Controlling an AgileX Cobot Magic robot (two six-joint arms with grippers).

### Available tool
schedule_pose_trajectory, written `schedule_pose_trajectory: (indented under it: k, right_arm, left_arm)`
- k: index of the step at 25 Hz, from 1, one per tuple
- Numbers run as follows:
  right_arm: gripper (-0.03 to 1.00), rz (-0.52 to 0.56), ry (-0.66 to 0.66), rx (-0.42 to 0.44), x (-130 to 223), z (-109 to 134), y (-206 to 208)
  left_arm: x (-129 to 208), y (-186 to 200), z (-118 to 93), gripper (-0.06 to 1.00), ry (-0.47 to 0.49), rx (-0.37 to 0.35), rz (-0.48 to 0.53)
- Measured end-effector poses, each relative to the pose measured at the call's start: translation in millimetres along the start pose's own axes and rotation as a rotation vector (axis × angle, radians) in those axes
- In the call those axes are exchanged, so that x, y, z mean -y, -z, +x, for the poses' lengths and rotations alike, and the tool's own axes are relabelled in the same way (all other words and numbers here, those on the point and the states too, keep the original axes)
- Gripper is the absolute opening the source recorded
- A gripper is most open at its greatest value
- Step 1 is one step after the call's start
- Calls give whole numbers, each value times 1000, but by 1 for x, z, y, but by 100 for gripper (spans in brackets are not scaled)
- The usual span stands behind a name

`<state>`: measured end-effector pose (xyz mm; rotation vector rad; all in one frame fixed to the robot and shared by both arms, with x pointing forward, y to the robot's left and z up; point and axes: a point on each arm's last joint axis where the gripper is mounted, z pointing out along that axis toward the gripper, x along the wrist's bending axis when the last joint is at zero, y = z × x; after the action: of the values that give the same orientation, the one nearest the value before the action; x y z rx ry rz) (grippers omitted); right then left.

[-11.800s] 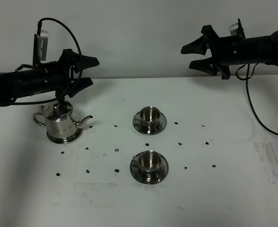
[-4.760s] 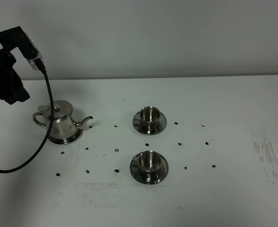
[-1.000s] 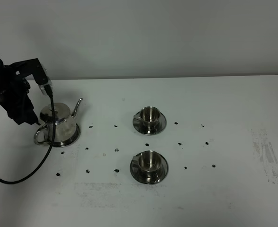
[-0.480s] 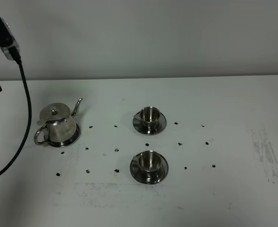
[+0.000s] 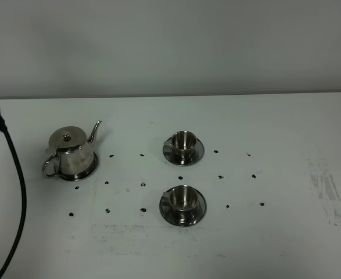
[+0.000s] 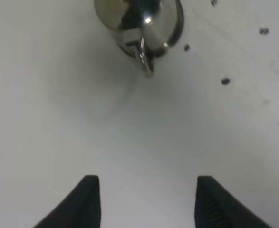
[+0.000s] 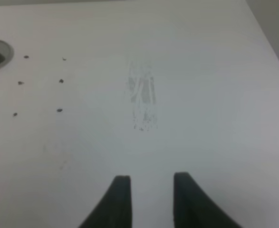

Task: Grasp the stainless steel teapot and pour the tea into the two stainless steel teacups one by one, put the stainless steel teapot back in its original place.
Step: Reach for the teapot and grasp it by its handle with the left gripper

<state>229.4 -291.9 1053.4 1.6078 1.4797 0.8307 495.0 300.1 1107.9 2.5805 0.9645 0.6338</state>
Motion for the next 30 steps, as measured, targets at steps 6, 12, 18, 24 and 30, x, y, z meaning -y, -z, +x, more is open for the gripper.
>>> schedule_pose_trajectory:
  k: [6, 12, 18, 24, 30]
  right_arm:
    - [21, 0, 0, 0, 0, 0, 0]
    - [21, 0, 0, 0, 0, 0, 0]
    - [21, 0, 0, 0, 0, 0, 0]
    - [21, 0, 0, 0, 0, 0, 0]
    - [21, 0, 0, 0, 0, 0, 0]
  left_arm:
    - [22, -26, -18, 43, 203, -113, -107]
    - [7, -63, 8, 35, 485, -44, -49]
    - [-14, -99, 37, 34, 397, 130, 119]
    - [-32, -133, 62, 34, 360, 249, 196]
    - [-32, -152, 64, 39, 319, 294, 205]
